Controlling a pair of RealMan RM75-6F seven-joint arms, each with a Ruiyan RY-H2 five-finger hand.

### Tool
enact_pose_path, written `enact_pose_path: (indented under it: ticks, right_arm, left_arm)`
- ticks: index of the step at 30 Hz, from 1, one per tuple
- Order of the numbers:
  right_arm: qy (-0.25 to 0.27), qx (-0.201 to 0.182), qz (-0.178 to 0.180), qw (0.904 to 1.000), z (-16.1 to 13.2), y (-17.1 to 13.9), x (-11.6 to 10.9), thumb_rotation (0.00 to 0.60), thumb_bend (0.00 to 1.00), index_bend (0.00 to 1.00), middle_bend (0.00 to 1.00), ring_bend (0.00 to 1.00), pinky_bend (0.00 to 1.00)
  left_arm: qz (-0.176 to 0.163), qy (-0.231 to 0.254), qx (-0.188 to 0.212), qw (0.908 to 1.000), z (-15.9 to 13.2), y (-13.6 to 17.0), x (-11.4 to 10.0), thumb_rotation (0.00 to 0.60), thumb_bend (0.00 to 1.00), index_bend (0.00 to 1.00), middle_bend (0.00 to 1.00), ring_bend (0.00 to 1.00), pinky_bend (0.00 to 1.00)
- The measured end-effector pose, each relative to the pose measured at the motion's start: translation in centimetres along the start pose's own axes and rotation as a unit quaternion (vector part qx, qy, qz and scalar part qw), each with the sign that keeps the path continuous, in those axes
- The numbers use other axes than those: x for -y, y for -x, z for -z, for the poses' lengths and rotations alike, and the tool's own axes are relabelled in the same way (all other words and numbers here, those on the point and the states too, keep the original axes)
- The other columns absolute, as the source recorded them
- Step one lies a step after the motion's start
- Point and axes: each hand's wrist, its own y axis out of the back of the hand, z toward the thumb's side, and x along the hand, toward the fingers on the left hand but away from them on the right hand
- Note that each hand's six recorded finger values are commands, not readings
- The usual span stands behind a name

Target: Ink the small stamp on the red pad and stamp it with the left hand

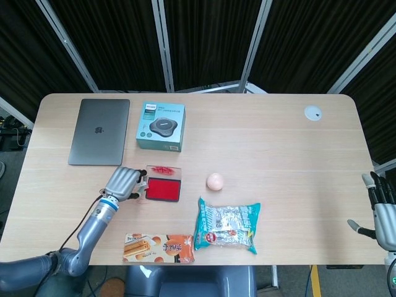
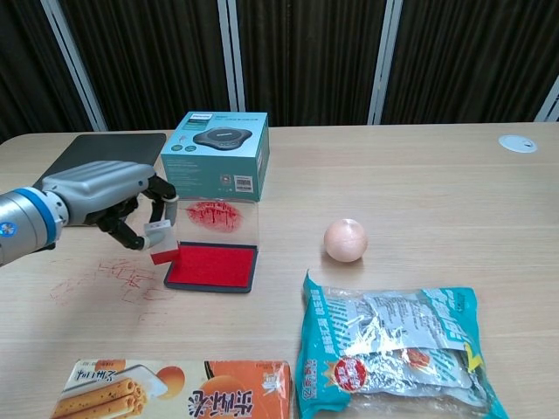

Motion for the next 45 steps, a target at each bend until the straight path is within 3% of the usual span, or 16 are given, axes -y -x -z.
enact_pose_path:
  ticks: [6, 10, 45]
  right_arm:
    - [-0.004, 0.014, -0.004, 0.9999, 0.6, 0.4, 0.3, 0.600, 0.00, 0.00, 0.00, 0.00, 0.00]
    - [-0.007, 0.022, -0.006, 0.9997, 0.9, 0.6, 0.4, 0.600, 0.00, 0.00, 0.00, 0.00, 0.00]
    - [-0.004, 0.036, -0.006, 0.9993, 1.9, 1.0, 0.5, 0.600, 0.00, 0.00, 0.00, 0.00, 0.00]
  left_arm:
    - [0.003, 0.000, 0.051, 0.9987, -2.5, -1.4, -0.1, 0.600, 0.41, 0.54, 0.57, 0.90, 0.94]
    - [0.004, -0.003, 0.063, 0.9980, -3.1, -2.1, 0.1, 0.600, 0.41, 0.55, 0.58, 0.90, 0.94]
    - [0.026, -0.007, 0.061, 0.9978, -3.8, -3.7, 2.6, 0.600, 0.41, 0.57, 0.59, 0.90, 0.94]
